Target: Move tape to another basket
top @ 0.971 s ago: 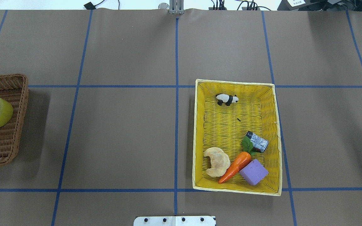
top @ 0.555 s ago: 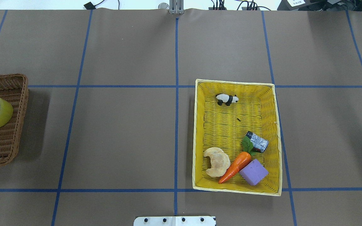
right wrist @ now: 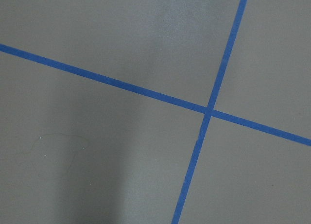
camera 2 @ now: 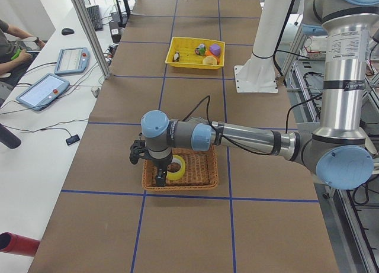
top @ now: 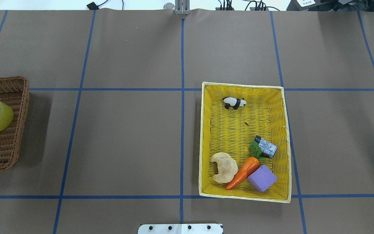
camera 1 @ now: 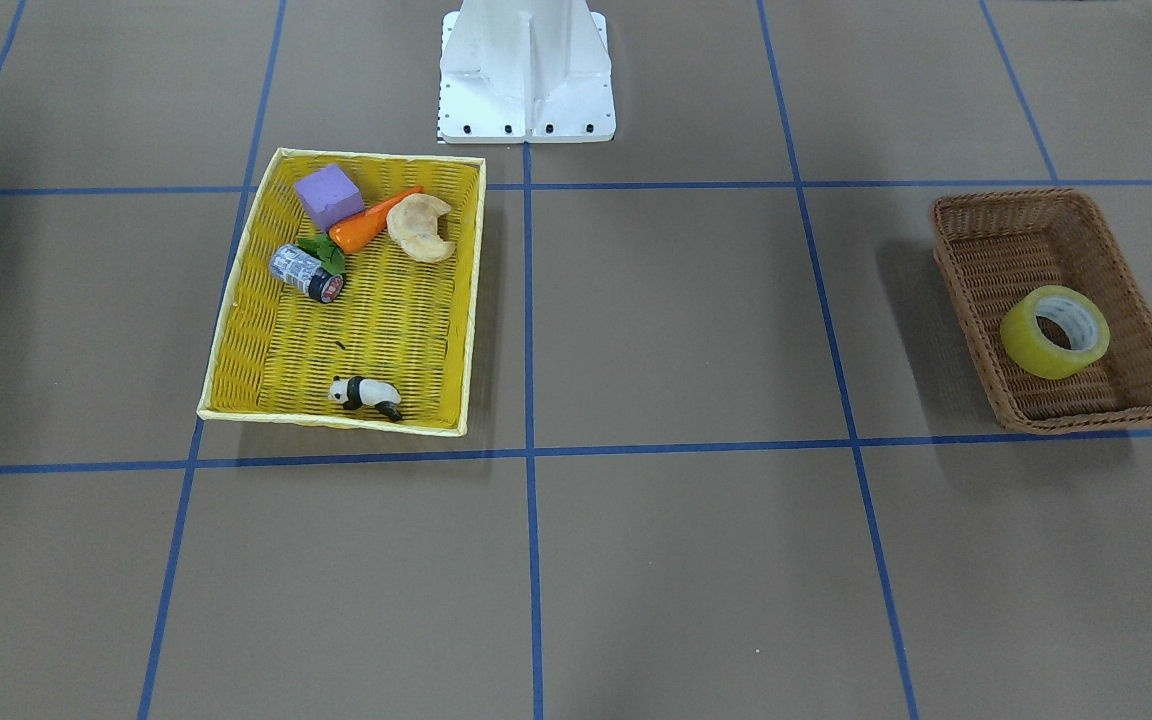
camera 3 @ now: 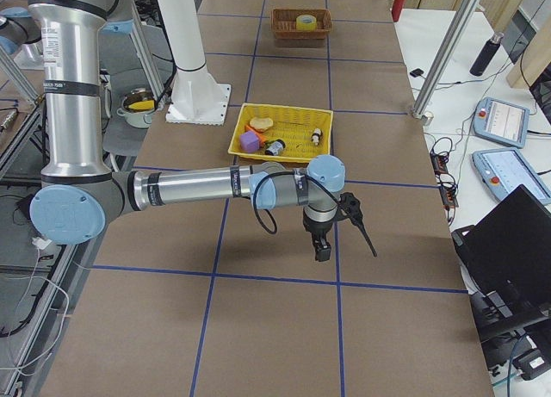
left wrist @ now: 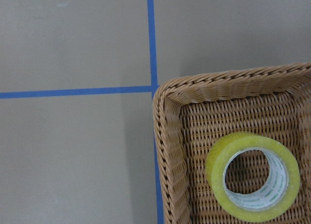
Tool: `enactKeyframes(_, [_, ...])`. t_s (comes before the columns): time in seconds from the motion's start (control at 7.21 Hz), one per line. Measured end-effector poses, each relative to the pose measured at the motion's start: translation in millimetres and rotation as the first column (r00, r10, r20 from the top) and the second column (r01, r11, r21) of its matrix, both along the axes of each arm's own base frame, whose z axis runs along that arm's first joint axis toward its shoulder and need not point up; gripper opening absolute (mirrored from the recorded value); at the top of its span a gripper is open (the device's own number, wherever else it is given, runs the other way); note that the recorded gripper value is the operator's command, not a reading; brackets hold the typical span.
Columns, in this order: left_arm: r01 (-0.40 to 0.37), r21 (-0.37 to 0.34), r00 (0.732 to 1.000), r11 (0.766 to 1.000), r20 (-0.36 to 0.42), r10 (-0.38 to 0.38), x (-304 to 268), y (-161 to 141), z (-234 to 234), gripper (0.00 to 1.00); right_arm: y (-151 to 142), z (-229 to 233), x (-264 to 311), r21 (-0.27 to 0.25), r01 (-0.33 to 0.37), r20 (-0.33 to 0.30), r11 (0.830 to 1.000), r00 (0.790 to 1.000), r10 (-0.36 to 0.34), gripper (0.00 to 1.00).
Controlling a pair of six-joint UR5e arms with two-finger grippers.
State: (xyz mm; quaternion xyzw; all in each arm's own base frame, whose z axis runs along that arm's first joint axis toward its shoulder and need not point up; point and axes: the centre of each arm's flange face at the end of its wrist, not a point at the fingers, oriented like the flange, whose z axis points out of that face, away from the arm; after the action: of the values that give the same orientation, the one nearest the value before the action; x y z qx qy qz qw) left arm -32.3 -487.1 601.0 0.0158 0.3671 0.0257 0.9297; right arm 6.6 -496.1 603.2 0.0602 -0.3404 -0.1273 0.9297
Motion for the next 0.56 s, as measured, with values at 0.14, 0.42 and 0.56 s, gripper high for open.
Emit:
enactKeyframes(0.14, [-0.005, -0.004, 1.000, 1.000, -0.001, 0.005, -3, 7, 6, 0.98, 0, 0, 1, -0.001, -0.001, -0.003, 1.000, 1.000, 0.001, 1.00])
enactKeyframes(0.42, [-0.007, -0.028, 0.999, 1.000, -0.033, 0.006, -2, 22, 17, 0.98, 0, 2, 1, -0.005, -0.001, -0.006, 1.000, 1.000, 0.001, 1.00])
enactKeyframes(0.56, [-0.009, -0.031, 0.999, 0.999, -0.046, 0.008, 0, 23, 19, 0.98, -1, 3, 1, -0.009, -0.002, -0.007, 1.000, 1.000, 0.001, 1.00])
